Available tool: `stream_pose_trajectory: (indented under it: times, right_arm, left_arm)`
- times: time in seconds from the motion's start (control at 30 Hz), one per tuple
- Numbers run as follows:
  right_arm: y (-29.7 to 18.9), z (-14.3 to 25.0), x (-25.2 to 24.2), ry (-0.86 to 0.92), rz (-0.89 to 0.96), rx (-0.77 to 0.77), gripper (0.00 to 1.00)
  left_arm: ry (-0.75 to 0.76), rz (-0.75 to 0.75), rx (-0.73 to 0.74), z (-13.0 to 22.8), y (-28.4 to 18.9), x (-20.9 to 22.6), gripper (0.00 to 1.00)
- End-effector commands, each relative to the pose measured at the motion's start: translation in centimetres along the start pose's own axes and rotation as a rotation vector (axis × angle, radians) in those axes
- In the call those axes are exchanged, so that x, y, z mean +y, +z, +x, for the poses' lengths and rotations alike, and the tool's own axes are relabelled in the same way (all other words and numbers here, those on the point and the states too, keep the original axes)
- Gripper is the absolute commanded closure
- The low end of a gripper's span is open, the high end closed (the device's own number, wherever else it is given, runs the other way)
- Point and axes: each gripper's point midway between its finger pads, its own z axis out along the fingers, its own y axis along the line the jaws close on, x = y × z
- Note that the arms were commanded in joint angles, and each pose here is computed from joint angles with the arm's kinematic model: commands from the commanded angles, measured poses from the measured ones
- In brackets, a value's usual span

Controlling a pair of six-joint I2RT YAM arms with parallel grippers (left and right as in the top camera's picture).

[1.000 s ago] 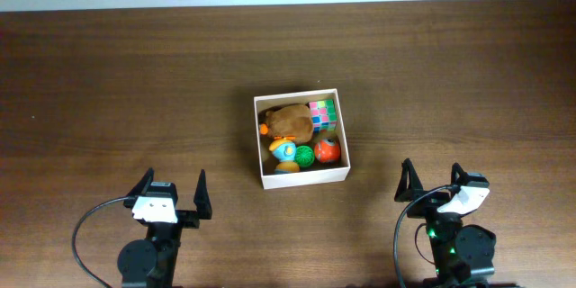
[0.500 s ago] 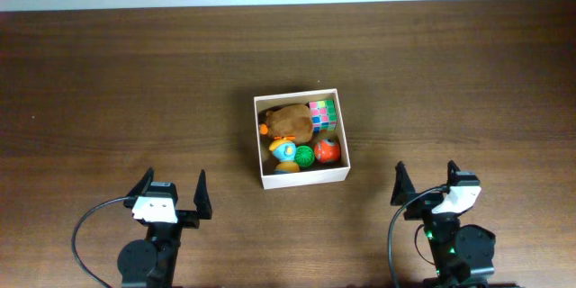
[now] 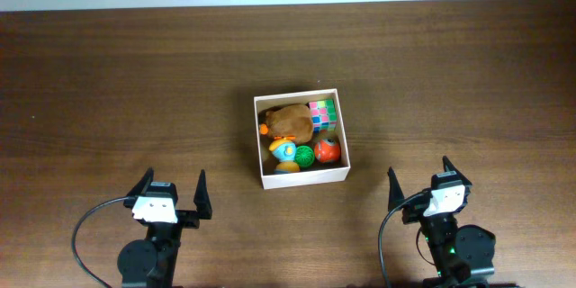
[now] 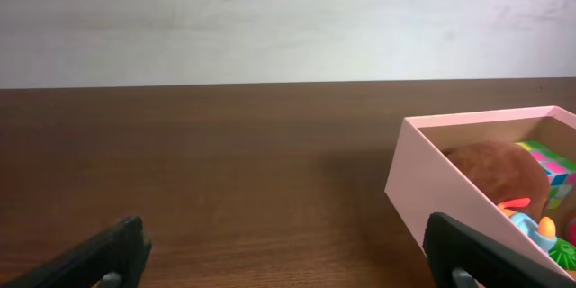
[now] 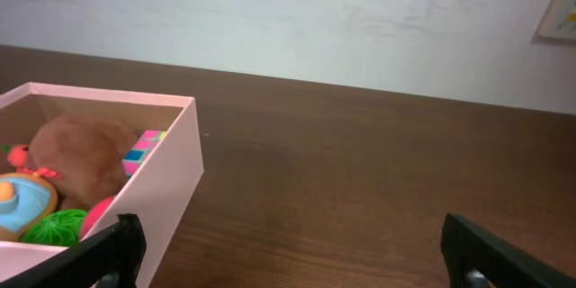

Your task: Pack container

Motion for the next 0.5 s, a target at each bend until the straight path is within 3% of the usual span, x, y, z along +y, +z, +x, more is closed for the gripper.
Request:
stream_pose_trajectory:
  times: [0.0, 0.47]
  right_arm:
    - [0.0, 0.1, 0.0, -0.021, -0.003, -0.006, 0.01]
    - [-0.1, 0.4, -1.7, -0.020, 0.096, 0.007, 0.01]
  left_arm:
    - [0.016, -0.004, -0.003, 0.1, 0.0, 0.1, 0.01]
    - [0.016, -0.004, -0.003, 0.1, 0.0, 0.1, 0.01]
